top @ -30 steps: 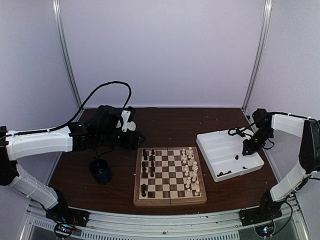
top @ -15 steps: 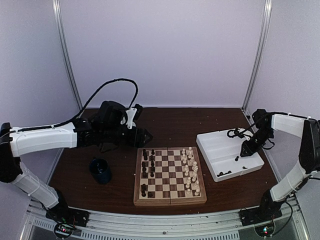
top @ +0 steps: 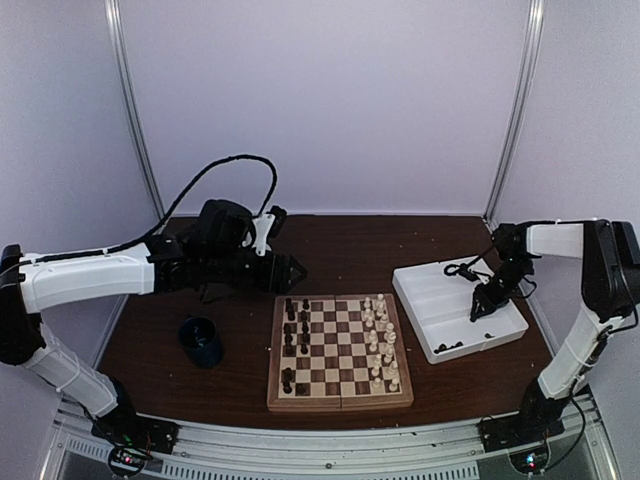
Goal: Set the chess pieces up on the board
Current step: Pick up the pawn from the storage box.
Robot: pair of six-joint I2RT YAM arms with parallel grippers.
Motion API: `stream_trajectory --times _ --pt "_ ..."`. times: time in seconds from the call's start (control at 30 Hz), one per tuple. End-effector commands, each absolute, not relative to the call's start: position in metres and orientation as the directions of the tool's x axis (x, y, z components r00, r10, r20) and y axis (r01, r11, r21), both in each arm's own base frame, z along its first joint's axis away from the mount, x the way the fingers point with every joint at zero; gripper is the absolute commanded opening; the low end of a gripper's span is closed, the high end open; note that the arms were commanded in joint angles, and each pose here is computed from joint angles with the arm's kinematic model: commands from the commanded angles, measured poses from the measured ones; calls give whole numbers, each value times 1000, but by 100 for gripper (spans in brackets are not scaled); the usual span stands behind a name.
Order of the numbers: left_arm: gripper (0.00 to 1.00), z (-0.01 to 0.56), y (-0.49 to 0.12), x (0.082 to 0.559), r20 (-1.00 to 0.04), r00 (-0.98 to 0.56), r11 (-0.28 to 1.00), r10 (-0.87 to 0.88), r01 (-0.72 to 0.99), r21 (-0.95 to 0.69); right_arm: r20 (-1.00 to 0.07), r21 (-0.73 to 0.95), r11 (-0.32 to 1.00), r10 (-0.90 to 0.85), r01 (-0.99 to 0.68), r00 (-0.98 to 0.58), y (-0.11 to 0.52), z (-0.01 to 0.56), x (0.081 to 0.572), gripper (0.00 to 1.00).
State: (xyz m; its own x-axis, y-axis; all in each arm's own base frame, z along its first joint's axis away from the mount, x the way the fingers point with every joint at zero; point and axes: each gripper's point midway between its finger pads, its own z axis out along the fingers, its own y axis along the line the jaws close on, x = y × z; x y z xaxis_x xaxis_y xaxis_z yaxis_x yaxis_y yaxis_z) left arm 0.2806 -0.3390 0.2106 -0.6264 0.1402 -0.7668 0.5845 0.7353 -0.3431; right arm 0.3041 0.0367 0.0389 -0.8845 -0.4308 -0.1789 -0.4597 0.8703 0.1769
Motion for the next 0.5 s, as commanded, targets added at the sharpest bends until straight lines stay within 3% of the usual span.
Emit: stream_trajectory --times 0.0,0.23,0.47 --pt "66 220 -342 287 -784 -608 732 125 590 -341 -183 150 881 -421 -449 -888 35 38 315 25" --pt "66 217 -341 287 -782 -610 736 128 587 -337 -202 137 880 -425 -455 -882 36 48 315 10" --pt "66 217 -339 288 -788 -602 742 129 586 -326 -281 93 826 -514 -557 -810 62 102 302 9"
